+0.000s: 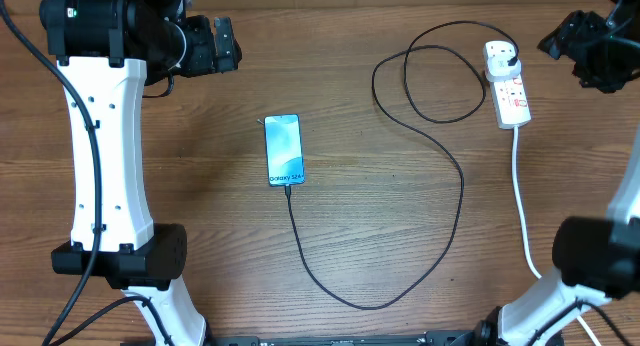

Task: Plug charger to phone and switch on socket

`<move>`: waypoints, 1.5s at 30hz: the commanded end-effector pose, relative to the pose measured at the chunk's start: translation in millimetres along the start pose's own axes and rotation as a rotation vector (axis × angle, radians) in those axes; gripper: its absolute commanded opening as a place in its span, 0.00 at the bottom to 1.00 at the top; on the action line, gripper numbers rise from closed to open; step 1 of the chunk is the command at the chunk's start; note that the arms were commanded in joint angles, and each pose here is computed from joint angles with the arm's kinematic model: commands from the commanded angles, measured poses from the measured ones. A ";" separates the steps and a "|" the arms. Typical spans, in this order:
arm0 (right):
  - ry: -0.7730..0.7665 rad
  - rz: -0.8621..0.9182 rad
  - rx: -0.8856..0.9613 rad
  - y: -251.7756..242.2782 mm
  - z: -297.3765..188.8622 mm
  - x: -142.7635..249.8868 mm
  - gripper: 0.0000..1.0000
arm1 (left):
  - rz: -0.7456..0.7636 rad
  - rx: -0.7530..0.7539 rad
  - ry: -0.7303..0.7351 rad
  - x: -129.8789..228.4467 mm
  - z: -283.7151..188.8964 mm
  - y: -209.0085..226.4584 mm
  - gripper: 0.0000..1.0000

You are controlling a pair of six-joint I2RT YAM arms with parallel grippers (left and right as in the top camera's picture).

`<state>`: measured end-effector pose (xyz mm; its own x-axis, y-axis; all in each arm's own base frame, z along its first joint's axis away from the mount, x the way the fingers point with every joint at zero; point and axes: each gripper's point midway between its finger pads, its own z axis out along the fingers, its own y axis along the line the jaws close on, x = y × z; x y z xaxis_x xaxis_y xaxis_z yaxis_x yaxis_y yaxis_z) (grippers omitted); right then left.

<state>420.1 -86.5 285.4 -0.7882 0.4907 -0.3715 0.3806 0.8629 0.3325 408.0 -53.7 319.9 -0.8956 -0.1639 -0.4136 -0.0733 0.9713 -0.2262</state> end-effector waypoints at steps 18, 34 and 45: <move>-0.179 -0.364 -0.279 113.2 -181.3 134.3 1.00 | 0.023 -0.001 -0.026 -0.5 -9.4 -3.1 1.00; -0.381 -0.409 -0.362 100.9 -259.8 178.2 1.00 | 0.023 -0.001 -0.026 -0.5 -9.4 -3.1 0.99; -0.519 -0.359 -0.179 67.5 -266.6 161.1 1.00 | 0.023 -0.001 -0.026 -0.5 -9.4 -3.1 1.00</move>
<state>188.2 37.7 477.8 -0.5431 0.2065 -0.8139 -0.0698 0.9548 0.2888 408.0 -53.7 319.9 -0.8956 -0.1639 -0.4136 -0.0733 0.9713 -0.2262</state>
